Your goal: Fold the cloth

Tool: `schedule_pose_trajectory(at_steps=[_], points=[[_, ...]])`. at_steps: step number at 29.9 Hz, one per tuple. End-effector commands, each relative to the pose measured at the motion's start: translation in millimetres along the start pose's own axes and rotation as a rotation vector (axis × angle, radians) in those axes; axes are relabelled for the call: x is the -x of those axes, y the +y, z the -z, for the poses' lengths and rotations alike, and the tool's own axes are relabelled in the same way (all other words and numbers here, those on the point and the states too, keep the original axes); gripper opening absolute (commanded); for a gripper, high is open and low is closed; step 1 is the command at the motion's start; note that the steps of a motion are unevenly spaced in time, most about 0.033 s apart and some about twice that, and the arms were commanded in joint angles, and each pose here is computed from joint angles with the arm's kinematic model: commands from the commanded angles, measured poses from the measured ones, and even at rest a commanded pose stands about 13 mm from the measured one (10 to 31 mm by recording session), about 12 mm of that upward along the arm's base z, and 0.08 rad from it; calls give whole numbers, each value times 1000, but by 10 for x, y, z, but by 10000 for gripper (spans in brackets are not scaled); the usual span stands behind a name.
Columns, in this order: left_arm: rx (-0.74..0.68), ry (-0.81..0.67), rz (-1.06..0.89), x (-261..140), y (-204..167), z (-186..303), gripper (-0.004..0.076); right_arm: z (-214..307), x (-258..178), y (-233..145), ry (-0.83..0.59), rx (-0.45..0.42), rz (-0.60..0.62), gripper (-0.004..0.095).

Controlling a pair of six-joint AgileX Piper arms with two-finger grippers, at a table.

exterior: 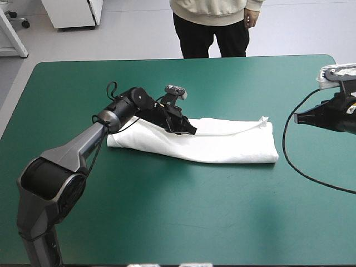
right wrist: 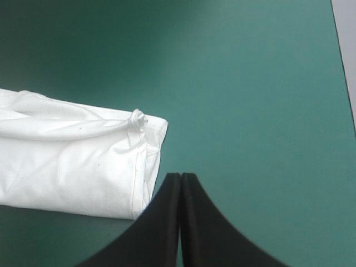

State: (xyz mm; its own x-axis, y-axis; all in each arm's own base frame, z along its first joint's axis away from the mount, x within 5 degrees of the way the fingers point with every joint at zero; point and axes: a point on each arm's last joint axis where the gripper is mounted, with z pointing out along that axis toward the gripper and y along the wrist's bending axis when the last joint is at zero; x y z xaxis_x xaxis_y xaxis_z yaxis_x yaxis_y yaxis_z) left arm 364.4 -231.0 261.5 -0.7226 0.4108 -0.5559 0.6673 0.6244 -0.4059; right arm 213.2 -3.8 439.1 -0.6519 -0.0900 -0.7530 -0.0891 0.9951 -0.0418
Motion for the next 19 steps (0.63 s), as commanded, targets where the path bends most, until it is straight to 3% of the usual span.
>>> schedule_pose_trajectory(at_steps=[1, 9, 11, 13, 17, 19], points=[[-24, -60, 16, 83, -41, -51, -9, -10, -6, -13, -61, -10, -9, -17], [-23, 17, 69, -48, 149, -374, -9, -425, -305, 56, 1, 69, -80, -9], [-24, 16, 70, -47, 148, -375, -9, -548, -396, 75, 46, 92, -96, 56], [-24, 16, 70, -47, 148, -375, -9, -679, -469, 94, 94, 118, -116, 227], [-28, 22, 70, -52, 144, -375, -9, -950, -509, 132, 150, 182, -156, 687], [-29, 23, 70, -54, 143, -375, -9, -1114, -510, 118, 168, 182, -174, 794]])
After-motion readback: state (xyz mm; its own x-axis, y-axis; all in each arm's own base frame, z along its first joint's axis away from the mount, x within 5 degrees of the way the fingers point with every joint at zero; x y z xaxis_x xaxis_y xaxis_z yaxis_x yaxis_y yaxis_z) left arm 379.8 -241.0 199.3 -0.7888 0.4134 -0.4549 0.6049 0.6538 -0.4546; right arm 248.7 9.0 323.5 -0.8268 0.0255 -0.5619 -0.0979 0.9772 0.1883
